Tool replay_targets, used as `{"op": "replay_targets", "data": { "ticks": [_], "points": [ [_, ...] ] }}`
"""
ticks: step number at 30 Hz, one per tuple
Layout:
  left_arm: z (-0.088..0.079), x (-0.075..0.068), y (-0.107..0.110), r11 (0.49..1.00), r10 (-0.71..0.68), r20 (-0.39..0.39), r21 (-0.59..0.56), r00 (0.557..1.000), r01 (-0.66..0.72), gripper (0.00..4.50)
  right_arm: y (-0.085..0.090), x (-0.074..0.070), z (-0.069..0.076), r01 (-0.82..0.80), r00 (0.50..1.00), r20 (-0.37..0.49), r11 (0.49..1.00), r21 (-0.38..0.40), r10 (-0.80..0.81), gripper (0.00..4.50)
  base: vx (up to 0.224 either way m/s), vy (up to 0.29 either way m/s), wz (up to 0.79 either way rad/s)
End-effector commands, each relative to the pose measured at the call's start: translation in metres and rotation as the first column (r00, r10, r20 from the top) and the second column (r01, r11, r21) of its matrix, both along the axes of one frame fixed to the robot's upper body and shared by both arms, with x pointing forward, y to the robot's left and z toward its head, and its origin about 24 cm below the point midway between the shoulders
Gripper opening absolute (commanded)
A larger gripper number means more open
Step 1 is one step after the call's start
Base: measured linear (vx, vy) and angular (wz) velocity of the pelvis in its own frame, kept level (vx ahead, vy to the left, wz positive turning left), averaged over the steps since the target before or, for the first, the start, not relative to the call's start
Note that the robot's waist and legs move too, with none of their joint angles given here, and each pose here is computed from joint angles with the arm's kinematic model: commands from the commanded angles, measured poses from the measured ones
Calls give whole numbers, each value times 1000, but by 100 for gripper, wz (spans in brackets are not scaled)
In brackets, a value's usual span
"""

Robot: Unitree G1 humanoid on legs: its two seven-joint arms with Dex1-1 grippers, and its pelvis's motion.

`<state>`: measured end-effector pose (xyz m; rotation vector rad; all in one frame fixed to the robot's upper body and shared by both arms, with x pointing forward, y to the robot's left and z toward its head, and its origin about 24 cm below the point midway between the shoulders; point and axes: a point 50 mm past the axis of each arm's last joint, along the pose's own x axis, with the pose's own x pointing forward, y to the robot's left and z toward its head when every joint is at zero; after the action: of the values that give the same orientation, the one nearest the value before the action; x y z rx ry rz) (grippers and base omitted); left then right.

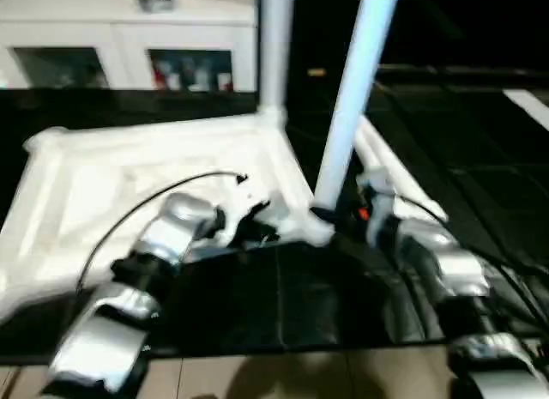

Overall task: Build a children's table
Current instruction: Rotate leg to tighten

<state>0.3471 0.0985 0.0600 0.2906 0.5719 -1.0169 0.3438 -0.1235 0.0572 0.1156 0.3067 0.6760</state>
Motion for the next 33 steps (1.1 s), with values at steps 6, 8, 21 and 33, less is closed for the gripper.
{"op": "replay_targets", "data": {
  "ticks": [6,8,21,33],
  "points": [
    [39,8,-50,995,28,153,-101,988,-13,0,70,-4,-7,-116,993,-36,993,-11,115,203,0,0,0],
    [37,8,-47,997,21,161,-81,987,-8,0,67,-5,-8,-113,993,-34,993,-19,113,203,0,0,0],
    [31,12,-18,999,-26,274,31,961,18,0,27,-7,-9,-14,999,43,1000,-13,15,354,0,0,0],
    [39,18,-16,998,35,338,-57,940,-17,78,-25,-26,0,7,993,116,1000,-23,-5,449,0,0,0]
  ]
}}
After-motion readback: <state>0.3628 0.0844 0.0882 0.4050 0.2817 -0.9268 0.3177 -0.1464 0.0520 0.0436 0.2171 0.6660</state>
